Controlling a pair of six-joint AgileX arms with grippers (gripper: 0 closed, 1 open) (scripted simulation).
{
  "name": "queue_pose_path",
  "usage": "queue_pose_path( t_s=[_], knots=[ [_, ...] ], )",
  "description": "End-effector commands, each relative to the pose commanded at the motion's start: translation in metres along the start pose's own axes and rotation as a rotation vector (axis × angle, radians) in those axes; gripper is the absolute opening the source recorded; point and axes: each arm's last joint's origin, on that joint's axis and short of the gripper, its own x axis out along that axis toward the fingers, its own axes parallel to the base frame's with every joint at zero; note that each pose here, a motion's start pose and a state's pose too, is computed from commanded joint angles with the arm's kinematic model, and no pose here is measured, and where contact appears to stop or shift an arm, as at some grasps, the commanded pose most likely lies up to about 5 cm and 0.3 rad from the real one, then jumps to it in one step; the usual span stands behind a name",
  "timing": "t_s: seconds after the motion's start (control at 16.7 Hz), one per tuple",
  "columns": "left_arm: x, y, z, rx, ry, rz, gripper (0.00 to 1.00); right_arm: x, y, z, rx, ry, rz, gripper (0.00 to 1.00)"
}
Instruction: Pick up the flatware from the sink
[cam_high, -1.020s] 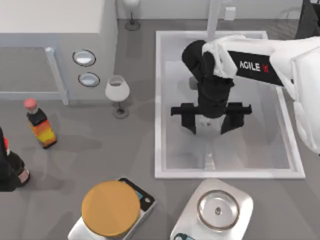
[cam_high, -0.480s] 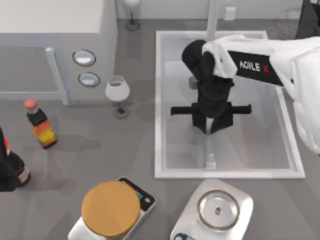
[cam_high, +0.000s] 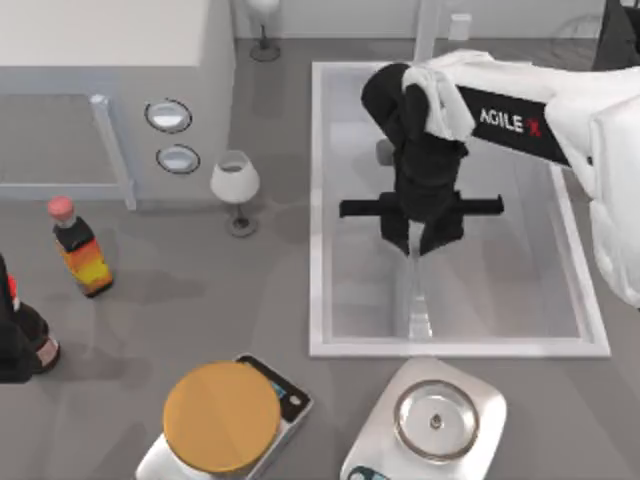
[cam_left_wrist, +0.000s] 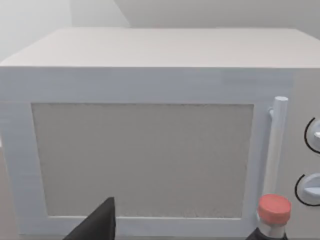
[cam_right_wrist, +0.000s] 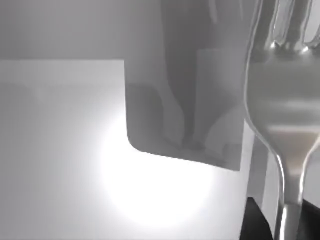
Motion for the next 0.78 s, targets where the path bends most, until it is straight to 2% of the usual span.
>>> queue_pose_path(
  t_s=[0.48,0.78],
  knots=[
    [0.000,0.000,0.000,0.000,0.000,0.000,1.00,-0.115,-0.001,0.002,0.000,0.014,-0.007,0.00],
    [0.000,0.000,0.000,0.000,0.000,0.000,1.00,-0.129,-0.003,0.001,0.000,0.005,-0.002,0.00]
  ],
)
